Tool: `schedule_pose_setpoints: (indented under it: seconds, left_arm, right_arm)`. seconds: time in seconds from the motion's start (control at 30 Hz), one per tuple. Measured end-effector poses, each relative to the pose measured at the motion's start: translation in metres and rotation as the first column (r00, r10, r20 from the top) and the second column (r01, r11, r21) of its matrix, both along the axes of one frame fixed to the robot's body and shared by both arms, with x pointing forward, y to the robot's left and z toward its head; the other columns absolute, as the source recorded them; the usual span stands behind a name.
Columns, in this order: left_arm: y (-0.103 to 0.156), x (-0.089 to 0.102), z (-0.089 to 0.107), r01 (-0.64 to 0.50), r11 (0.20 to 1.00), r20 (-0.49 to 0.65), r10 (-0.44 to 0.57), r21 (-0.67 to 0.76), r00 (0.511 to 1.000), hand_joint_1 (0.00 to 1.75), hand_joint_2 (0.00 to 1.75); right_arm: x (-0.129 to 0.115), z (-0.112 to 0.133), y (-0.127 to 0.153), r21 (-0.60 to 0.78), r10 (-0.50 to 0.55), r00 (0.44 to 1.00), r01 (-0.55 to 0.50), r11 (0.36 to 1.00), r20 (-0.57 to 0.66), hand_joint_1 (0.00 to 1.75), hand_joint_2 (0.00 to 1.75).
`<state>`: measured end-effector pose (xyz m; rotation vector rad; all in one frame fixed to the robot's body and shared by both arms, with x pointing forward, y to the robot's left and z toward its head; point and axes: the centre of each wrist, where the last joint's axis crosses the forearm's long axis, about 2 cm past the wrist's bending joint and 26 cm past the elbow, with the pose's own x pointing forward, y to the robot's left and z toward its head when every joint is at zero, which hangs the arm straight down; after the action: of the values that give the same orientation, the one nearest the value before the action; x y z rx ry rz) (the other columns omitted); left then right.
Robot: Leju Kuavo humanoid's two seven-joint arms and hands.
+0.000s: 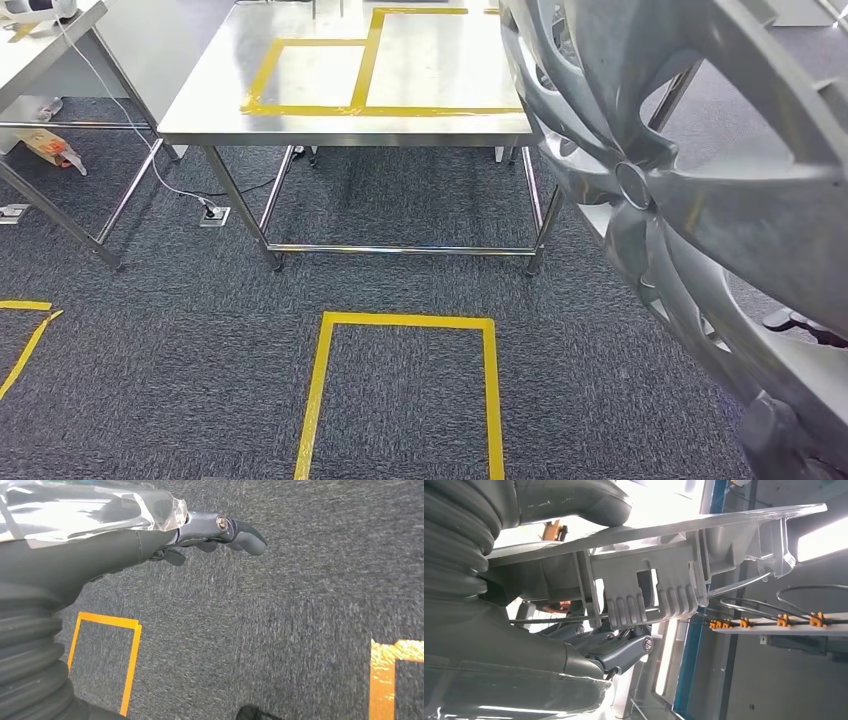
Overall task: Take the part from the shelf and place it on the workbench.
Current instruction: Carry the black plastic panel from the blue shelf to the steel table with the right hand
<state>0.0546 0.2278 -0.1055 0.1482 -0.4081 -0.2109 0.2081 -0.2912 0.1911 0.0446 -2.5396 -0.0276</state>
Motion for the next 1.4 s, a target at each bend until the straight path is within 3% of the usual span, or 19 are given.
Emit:
schedule_pose_setpoints:
  seconds: [1.4]
  left_arm:
    - [0.0031, 0.0000, -0.0005, 0.004, 1.000, -0.019, -0.005, -0.019, 1.000, 0.00, 1.75]
  right_arm:
    - [0.0040, 0.0026, 0.0006, -0.017, 0.013, 1.000, -0.013, 1.000, 0.012, 1.75, 1.75]
